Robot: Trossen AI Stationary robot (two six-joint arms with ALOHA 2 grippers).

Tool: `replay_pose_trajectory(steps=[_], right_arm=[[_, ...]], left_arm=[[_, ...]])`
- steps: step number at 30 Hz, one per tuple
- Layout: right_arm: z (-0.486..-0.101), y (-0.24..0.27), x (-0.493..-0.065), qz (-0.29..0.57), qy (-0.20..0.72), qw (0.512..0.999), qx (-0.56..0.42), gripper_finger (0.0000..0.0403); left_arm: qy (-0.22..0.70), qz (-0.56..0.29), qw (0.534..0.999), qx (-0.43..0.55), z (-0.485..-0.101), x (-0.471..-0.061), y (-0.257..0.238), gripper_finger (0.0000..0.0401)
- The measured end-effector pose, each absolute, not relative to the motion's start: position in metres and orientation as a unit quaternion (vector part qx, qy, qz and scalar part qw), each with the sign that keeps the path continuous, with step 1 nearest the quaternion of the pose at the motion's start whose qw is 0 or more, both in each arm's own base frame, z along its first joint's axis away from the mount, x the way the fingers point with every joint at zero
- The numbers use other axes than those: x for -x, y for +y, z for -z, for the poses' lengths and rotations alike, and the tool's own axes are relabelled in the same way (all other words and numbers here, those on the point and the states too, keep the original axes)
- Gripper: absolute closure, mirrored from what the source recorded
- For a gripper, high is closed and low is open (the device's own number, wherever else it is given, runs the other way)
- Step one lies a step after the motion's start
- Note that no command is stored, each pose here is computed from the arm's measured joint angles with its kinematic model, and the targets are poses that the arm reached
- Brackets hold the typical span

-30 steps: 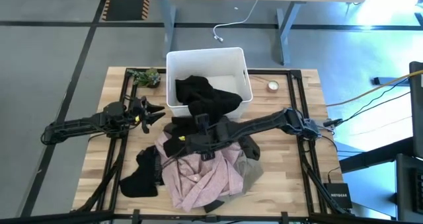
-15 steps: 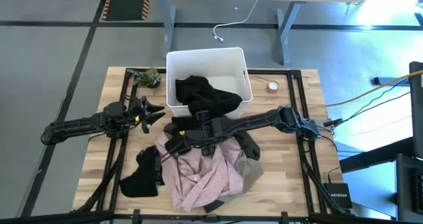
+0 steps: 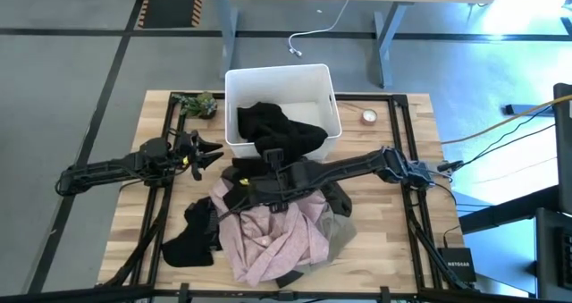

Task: Sort clothes
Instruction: Put the black shirt into the white bin

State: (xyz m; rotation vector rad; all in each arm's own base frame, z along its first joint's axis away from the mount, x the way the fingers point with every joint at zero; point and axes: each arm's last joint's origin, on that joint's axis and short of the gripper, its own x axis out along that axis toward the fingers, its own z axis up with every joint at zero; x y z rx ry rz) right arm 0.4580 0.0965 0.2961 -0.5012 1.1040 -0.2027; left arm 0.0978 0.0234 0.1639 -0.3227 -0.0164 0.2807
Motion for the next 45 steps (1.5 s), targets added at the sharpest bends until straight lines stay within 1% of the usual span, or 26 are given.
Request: replay_pose_trajectory(steps=[5, 14, 20, 24, 29, 38, 42, 45], right_arm=[[-0.328, 0.090, -0.451, 0.133, 0.462, 0.846, 0.233, 0.0398], [-0.392, 0.066, -0.427, 0.267, 0.356, 0.865, 0.232, 0.0399], [-0.445, 0.036, -0.411, 0.374, 0.241, 0.872, 0.204, 0.0399], [-0.482, 0.019, -0.401, 0.422, 0.146, 0.879, 0.168, 0.0398], [-0.517, 0.004, -0.392, 0.484, 0.048, 0.861, 0.149, 0.0398], [-0.560, -0.004, -0.373, 0.550, -0.059, 0.813, 0.182, 0.0397], [-0.562, -0.018, -0.371, 0.562, -0.062, 0.801, 0.196, 0.0396], [-0.553, -0.034, -0.380, 0.560, -0.046, 0.802, 0.200, 0.0390]], left_arm=[[-0.008, -0.139, 0.977, 0.160, -0.164, -0.098, 0.023, 0.0244], [-0.008, -0.139, 0.977, 0.160, -0.164, -0.098, 0.023, 0.0244], [-0.008, -0.140, 0.977, 0.160, -0.164, -0.098, 0.023, 0.0244], [-0.008, -0.140, 0.977, 0.160, -0.164, -0.098, 0.023, 0.0244], [-0.009, -0.140, 0.977, 0.162, -0.164, -0.098, 0.023, 0.0244], [-0.010, -0.140, 0.976, 0.167, -0.164, -0.098, 0.023, 0.0244], [-0.009, -0.140, 0.976, 0.167, -0.164, -0.098, 0.023, 0.0244], [-0.007, -0.141, 0.979, 0.148, -0.164, -0.098, 0.023, 0.0244]])
